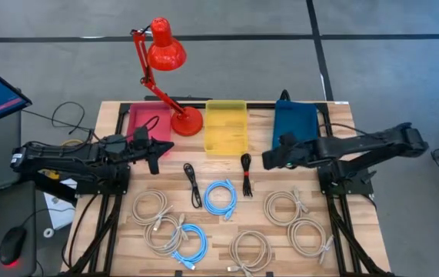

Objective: Sort HDMI cables
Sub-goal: Put the black HDMI cable into the blue bin

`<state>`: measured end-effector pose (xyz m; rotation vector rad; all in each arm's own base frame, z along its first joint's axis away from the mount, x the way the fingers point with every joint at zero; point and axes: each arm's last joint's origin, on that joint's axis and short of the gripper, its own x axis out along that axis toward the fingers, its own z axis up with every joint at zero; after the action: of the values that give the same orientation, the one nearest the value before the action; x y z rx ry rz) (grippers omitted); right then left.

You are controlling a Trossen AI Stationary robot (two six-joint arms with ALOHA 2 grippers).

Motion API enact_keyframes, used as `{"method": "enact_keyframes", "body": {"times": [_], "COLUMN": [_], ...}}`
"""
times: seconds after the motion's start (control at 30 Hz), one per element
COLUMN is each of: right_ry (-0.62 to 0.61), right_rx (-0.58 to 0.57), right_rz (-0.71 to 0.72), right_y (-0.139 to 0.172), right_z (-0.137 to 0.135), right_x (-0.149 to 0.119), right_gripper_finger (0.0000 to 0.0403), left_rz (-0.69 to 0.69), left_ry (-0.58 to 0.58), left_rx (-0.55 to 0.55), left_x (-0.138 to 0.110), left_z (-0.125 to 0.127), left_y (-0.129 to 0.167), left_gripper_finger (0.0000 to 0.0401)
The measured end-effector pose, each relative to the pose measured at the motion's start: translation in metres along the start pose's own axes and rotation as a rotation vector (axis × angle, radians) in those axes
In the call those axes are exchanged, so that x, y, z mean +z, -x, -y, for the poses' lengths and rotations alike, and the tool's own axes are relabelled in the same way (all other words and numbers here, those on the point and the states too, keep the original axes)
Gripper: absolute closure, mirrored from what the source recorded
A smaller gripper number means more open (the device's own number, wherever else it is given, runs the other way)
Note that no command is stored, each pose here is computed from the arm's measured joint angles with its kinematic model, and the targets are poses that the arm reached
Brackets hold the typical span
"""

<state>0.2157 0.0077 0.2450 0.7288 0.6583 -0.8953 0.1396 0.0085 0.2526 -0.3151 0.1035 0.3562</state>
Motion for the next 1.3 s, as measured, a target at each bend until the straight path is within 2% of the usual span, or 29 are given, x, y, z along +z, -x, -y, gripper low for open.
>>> {"method": "enact_keyframes", "body": {"times": [0.1,0.23,0.43,0.57,0.8,0.97,1.1,1.3], "right_ry": [0.08,0.18,0.133,0.128,0.13,0.113,0.101,0.093], "right_rx": [-0.002,0.056,0.117,0.09,0.059,0.118,0.164,0.115], "right_rz": [-0.076,-0.179,-0.269,-0.328,-0.417,-0.421,-0.411,-0.431], "right_y": [-0.016,-0.034,-0.06,-0.08,-0.102,-0.113,-0.122,-0.134], "right_z": [-0.011,-0.026,-0.038,-0.038,-0.039,-0.046,-0.052,-0.051], "right_x": [-0.007,-0.015,-0.019,-0.024,-0.037,-0.041,-0.044,-0.052], "right_gripper_finger": [0.0403,0.0403,0.039,0.0342,0.0223,0.0164,0.0155,0.0177], "left_rz": [0.0,0.001,0.001,0.001,0.001,0.001,0.001,0.001], "left_ry": [0.0,0.0,0.001,0.001,0.001,0.001,0.001,0.009], "left_rx": [0.0,0.0,-0.001,-0.001,0.0,-0.001,-0.001,-0.001], "left_x": [0.0,0.0,0.0,0.0,0.0,0.0,0.0,0.0], "left_z": [0.0,0.0,0.0,0.0,0.0,0.0,0.0,0.0], "left_y": [0.0,0.0,0.0,0.0,0.0,0.0,0.0,0.0], "left_gripper_finger": [0.0397,0.0396,0.0396,0.0395,0.0394,0.0396,0.0393,0.0394]}}
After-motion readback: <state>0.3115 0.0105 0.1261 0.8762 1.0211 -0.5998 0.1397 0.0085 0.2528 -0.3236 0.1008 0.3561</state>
